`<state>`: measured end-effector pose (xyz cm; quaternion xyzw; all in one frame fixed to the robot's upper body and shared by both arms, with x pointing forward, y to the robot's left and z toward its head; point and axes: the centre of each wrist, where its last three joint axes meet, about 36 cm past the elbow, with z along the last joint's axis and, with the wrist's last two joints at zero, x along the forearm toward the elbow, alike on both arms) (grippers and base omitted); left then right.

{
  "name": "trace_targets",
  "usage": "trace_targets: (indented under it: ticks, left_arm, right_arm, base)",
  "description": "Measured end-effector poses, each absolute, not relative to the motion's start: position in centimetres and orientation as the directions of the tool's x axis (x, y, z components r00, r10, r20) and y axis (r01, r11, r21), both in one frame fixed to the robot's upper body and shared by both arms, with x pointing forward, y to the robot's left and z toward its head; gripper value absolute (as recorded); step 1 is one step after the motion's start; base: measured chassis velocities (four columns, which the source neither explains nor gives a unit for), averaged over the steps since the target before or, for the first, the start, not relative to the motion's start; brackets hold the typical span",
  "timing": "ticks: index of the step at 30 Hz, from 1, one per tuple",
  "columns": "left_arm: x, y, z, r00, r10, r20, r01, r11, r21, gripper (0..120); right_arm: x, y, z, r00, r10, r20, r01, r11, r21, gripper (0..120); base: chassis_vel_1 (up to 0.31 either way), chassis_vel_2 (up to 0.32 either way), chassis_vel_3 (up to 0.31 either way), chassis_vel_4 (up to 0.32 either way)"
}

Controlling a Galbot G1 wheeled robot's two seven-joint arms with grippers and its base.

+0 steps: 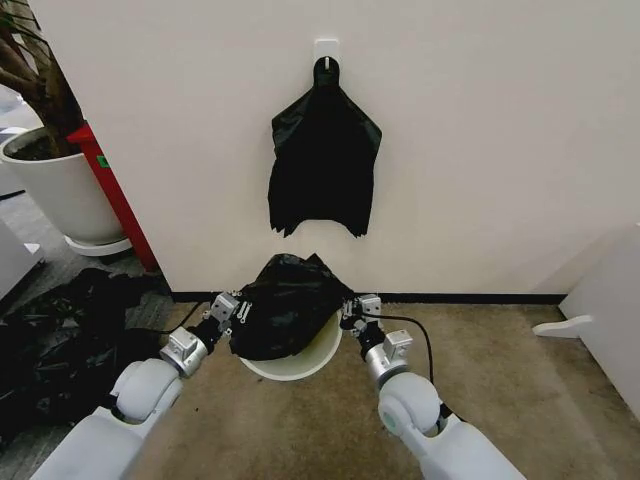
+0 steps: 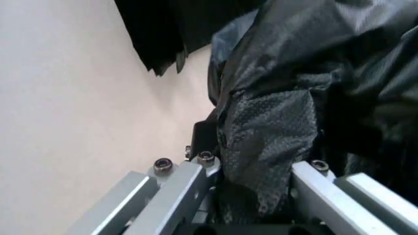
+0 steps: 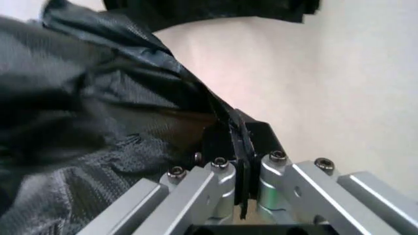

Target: Place the garbage bag over the trash bin.

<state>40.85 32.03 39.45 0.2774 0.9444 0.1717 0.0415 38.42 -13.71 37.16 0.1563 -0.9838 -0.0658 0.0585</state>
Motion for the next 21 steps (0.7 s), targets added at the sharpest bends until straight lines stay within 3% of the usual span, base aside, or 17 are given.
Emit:
trace_targets:
  ticks: [21]
  left_arm:
    - [42.2, 33.3, 41.0, -0.809, 0.586, -0.049, 0.564, 0.796, 0.222, 4]
  right_arm:
    - [37.2, -15.8, 38.2, -0.900, -0.319, 0.296, -0.241, 0.932, 0.271, 0]
  base:
    - [0.000, 0.000, 0.000, 0.000]
